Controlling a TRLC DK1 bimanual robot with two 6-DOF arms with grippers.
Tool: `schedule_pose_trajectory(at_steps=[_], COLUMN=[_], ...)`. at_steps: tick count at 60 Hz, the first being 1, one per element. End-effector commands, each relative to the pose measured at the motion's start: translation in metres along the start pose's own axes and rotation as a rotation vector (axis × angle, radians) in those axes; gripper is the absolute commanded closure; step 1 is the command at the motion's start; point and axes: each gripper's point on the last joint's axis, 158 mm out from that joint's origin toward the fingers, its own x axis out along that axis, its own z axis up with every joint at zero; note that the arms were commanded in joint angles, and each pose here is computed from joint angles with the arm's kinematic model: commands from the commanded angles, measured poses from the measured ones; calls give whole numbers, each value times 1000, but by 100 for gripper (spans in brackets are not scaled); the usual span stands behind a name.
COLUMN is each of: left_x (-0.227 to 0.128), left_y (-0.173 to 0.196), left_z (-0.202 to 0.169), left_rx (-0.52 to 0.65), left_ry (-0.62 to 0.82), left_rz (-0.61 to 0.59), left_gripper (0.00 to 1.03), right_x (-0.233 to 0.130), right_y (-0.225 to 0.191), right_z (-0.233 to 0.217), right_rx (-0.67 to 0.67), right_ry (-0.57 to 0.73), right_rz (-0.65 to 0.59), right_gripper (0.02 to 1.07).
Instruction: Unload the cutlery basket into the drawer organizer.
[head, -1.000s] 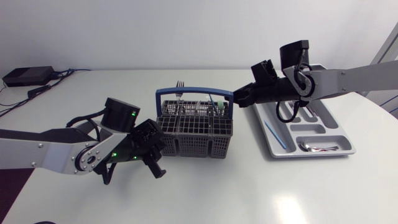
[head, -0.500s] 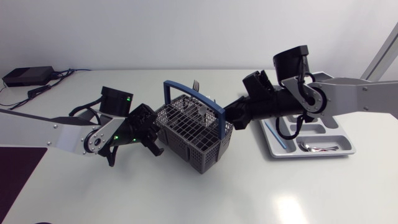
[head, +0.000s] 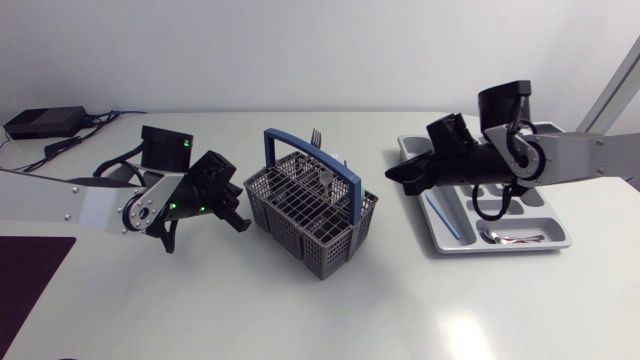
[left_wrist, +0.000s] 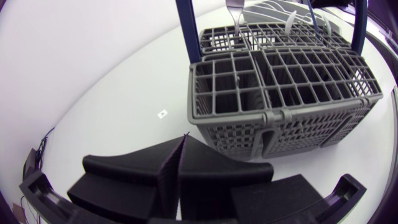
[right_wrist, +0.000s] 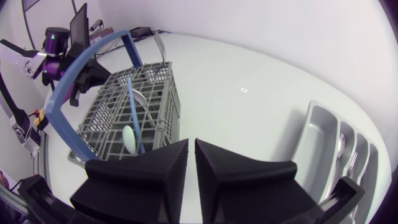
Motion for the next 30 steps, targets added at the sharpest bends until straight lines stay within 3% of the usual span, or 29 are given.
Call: schedule_pose_trajectory(at_steps=[1,30], left_x=[8,46], left_y=[6,19], left_z=[16,47], left_rx=[-5,-81], left_ry=[-30,-68], left_rz=[9,-13], left_gripper=[85,85], right_x=[18,17], right_y=[0,74], right_z=[-17,-37], right_rx=[2,-56], right_ry=[46,118], right_rz=[10,132], right_gripper=[91,91])
